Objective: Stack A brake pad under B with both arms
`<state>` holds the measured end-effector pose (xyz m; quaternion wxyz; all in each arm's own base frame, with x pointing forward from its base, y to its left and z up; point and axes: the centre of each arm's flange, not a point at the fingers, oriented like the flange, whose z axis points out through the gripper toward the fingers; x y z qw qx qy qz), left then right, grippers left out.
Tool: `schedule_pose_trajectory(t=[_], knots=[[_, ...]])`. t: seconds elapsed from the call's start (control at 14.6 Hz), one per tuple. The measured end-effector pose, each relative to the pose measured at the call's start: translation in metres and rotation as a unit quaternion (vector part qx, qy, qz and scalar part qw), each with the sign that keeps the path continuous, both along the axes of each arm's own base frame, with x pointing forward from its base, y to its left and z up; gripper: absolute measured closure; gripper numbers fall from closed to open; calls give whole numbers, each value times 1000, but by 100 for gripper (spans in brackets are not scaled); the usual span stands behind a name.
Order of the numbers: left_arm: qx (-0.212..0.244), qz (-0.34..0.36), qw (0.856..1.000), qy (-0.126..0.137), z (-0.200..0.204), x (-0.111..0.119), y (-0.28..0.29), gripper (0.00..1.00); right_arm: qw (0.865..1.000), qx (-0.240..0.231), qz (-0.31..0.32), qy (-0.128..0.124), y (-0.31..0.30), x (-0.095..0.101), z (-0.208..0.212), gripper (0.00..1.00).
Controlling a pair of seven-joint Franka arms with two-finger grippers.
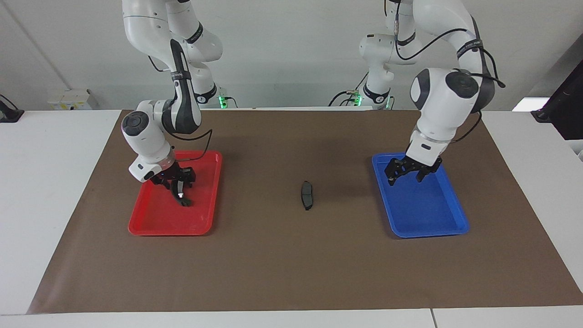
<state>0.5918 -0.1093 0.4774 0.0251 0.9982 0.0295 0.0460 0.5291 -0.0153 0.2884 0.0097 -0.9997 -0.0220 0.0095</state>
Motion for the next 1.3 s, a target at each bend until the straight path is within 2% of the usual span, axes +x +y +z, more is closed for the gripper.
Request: schedule_pose_trajectory(t=[0.14, 0.21, 0.27, 0.34, 0.41, 0.48, 0.75, 0.96, 1.3], knots=[[1, -2, 1000, -3, 23, -4, 41, 2, 1000, 0, 0, -5, 0, 1, 1, 22], [2, -5, 1000, -3, 36, -8, 60, 2, 1000, 0, 0, -5, 0, 1, 1, 30], [3, -8, 1000, 0, 50, -12, 78, 2, 1000, 0, 0, -5, 0, 1, 1, 30], [4, -12, 1000, 5, 64, -16, 93, 2, 1000, 0, 0, -6, 0, 2, 1, 35], [5, -17, 1000, 12, 78, -19, 106, 1, 1000, 0, 0, -7, 0, 3, 3, 48], [5, -21, 1000, 17, 92, -21, 117, 1, 1000, 0, -2, -10, 1, 4, 5, 57], [6, -24, 999, 29, 121, -28, 141, 1, 1000, 2, -17, 1, 24, 21, 31, 57], [5, -26, 999, 38, 118, -28, 140, 1, 999, 2, -35, 9, 86, 39, 75, 57], [5, -27, 999, 41, 117, -28, 140, 1, 999, 3, -52, 0, 216, 35, 104, 57]])
